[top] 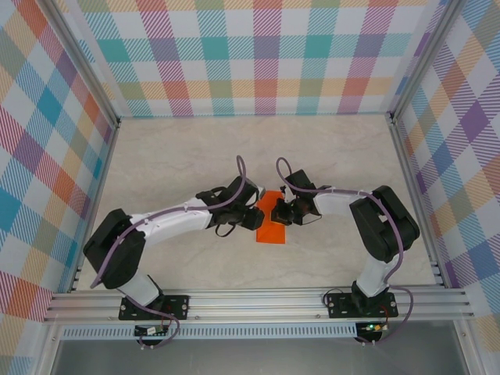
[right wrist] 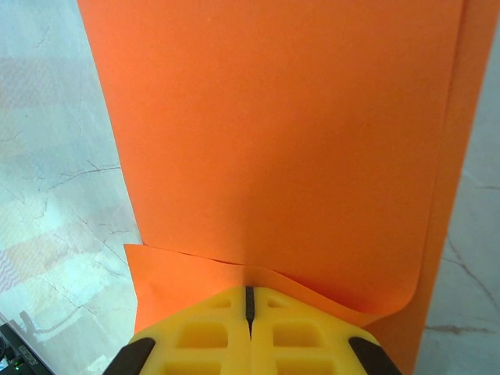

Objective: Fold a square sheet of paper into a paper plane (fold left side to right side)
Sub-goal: Fold the triangle a second time at the center of the table.

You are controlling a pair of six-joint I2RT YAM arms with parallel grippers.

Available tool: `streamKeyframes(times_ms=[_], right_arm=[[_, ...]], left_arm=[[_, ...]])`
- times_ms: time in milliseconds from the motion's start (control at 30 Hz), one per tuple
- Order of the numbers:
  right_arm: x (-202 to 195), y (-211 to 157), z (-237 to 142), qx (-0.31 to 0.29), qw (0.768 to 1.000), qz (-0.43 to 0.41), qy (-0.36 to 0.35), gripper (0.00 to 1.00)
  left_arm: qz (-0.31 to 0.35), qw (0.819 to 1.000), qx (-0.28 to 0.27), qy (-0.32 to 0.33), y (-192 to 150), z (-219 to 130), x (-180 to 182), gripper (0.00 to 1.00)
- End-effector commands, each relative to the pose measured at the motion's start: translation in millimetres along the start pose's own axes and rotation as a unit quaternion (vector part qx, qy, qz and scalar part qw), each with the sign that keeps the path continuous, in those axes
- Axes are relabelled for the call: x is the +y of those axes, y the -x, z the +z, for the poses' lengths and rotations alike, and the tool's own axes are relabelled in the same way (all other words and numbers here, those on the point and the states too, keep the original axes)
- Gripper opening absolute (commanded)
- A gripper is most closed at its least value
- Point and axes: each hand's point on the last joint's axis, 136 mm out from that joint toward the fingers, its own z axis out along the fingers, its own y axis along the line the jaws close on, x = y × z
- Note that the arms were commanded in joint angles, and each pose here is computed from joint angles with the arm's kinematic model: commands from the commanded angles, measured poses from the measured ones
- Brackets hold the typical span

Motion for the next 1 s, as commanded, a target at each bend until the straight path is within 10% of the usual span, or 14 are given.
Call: streamKeyframes(times_ms=[0, 333, 967], right_arm=[[-35.1, -24.1, 7.3, 0.034, 0.997, 0.015, -0.061, 0.03], [-34.3, -23.2, 6.2, 0.036, 0.997, 0.015, -0.064, 0.04], [-36.6, -23.8, 4.0, 0.036, 0.997, 0.010, -0.072, 0.04]], left_arm=[[-0.011, 0.995, 0.010, -0.095, -10.8, 4.0, -26.1, 0.30], [-0.024, 0.984, 0.036, -0.171, -14.3, 31.5, -50.6, 0.29], [-0.034, 0.992, 0.074, -0.093, -47.6, 61.1, -13.1, 0.25]])
